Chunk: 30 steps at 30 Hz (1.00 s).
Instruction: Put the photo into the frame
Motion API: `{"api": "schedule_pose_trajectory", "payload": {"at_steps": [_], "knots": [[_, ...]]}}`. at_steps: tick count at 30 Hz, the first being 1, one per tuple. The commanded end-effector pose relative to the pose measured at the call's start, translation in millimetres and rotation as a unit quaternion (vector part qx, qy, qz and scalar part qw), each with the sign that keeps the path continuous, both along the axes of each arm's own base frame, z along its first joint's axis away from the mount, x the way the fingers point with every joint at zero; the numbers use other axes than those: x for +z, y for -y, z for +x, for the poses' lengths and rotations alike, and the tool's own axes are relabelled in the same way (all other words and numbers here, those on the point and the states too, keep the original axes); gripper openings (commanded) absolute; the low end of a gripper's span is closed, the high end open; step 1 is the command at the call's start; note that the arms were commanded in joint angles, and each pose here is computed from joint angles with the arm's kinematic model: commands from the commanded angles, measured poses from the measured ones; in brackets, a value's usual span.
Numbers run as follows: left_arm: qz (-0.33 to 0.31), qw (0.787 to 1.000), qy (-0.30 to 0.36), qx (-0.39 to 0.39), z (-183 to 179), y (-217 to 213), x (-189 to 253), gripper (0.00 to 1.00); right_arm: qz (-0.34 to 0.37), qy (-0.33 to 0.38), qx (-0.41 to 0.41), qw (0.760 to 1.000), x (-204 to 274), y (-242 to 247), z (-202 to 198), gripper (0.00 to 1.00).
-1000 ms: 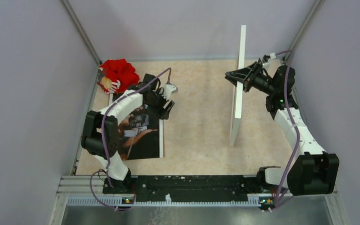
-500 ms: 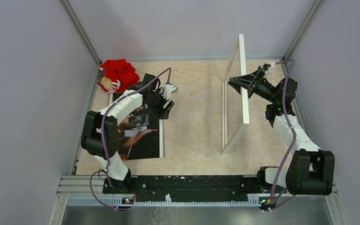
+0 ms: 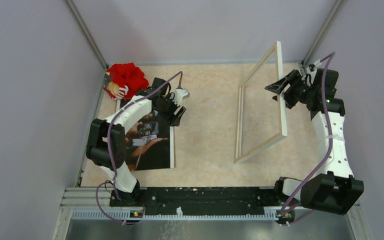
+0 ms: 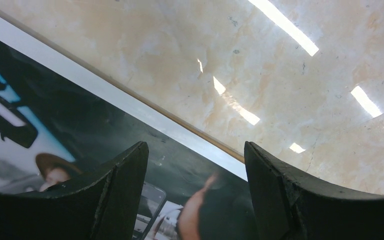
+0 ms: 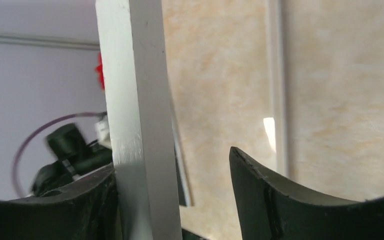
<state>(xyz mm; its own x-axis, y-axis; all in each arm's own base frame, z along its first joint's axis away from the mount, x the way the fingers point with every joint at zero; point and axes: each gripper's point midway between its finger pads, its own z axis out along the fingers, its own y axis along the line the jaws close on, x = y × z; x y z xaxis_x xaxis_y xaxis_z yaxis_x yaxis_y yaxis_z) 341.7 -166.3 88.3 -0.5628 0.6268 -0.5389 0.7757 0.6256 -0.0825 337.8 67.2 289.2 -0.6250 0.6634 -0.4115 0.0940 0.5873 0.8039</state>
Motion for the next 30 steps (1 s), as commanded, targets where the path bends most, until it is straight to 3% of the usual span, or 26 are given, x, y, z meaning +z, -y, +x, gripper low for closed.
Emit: {"api": "schedule_pose_trajectory", "payload": {"at_steps": [1,6,12,19,24,28,30], "knots": [[-0.022,0.999,0.043,-0.013,13.0,8.7,28.1,0.77,-0.15,-0.093,-0.034,0.984,-42.2,40.9,-32.2,0.62],[-0.027,0.998,0.046,-0.015,14.5,10.9,26.3,0.77,-0.266,-0.13,-0.1,0.95,-52.6,87.8,-44.0,0.61],[-0.029,0.998,0.046,-0.018,13.7,11.8,25.9,0.77,-0.29,-0.146,-0.109,0.939,-63.5,97.9,-47.4,0.59],[-0.033,0.998,0.047,-0.017,14.9,13.3,29.2,0.77,-0.288,-0.158,-0.116,0.937,-75.4,100.4,-43.5,0.44],[-0.03,0.998,0.048,-0.017,15.0,12.2,28.0,0.77,-0.289,-0.209,-0.116,0.927,-115.9,105.9,-39.8,0.6],[-0.031,0.998,0.055,-0.016,16.5,11.7,32.0,0.77,-0.313,-0.228,-0.142,0.911,-140.6,120.9,-37.4,0.63],[-0.031,0.998,0.056,-0.016,16.9,11.6,32.6,0.76,-0.312,-0.228,-0.153,0.91,-145.3,124.6,-30.0,0.59]]}}
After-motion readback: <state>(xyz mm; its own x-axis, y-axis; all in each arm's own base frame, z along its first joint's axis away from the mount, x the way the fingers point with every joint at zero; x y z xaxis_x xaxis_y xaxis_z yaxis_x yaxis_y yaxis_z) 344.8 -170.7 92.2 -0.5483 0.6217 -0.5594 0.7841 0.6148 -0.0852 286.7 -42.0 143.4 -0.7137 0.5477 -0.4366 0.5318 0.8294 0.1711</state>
